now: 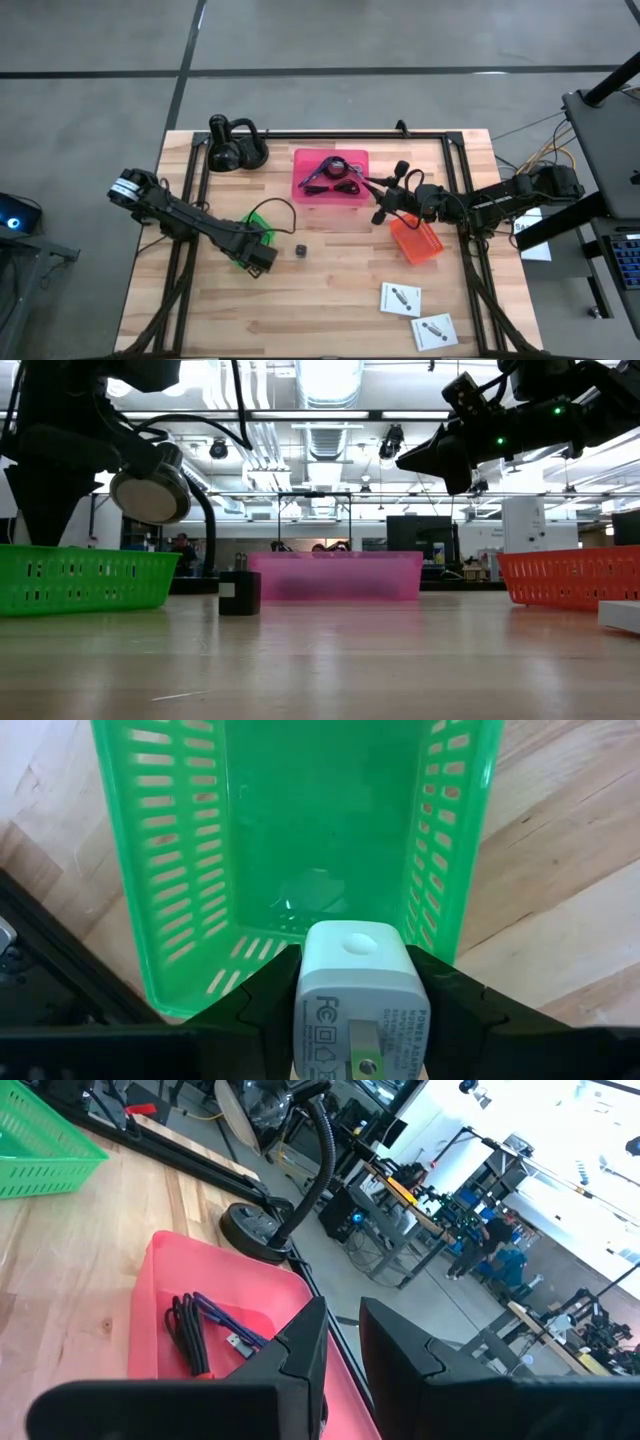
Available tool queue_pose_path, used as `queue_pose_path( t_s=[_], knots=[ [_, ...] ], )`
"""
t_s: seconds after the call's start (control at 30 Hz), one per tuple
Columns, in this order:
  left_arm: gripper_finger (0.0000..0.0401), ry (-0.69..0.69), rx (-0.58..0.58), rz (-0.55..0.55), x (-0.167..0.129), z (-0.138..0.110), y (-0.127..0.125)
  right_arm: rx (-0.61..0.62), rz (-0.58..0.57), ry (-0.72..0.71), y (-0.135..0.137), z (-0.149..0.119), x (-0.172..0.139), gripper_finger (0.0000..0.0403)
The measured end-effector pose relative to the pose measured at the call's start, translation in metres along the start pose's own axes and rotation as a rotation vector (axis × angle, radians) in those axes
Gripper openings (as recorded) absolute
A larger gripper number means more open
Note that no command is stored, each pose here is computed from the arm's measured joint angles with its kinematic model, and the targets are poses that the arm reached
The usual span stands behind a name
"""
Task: Pick and place items into bin
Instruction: Put the white charger adapter into the green bin, then put the black charger adapter into the green bin
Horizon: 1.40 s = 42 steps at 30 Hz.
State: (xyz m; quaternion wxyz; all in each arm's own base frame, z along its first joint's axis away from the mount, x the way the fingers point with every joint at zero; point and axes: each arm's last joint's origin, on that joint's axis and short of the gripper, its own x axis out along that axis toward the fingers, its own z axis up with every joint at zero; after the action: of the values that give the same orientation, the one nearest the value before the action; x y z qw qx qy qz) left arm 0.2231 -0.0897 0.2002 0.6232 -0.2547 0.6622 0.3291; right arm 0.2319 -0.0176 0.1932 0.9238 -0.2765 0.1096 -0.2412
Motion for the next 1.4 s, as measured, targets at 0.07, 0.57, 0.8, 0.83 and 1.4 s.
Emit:
queue_pose_path(
  t_s=[0.07, 0.57, 0.8, 0.83, 1.4],
  knots=[
    [0.0141, 0.000, 0.000, 0.000, 0.000, 0.000, 0.000, 0.000, 0.000, 0.000, 0.000, 0.000, 0.000, 0.0052],
    [0.0198, 0.000, 0.022, 0.000, 0.000, 0.000, 0.000, -0.001, 0.001, 0.000, 0.000, 0.000, 0.000, 0.0052],
    [0.0203, 0.000, 0.045, 0.002, 0.000, 0.000, 0.000, 0.000, 0.000, 0.000, 0.000, 0.000, 0.000, 0.0052],
    [0.0203, 0.001, 0.060, 0.002, 0.000, 0.000, 0.000, 0.000, 0.000, 0.000, 0.000, 0.000, 0.000, 0.0052],
    [0.0203, 0.051, 0.200, -0.025, -0.022, -0.001, 0.006, 0.001, 0.000, 0.000, 0.000, 0.000, 0.000, 0.0052]
  ],
)
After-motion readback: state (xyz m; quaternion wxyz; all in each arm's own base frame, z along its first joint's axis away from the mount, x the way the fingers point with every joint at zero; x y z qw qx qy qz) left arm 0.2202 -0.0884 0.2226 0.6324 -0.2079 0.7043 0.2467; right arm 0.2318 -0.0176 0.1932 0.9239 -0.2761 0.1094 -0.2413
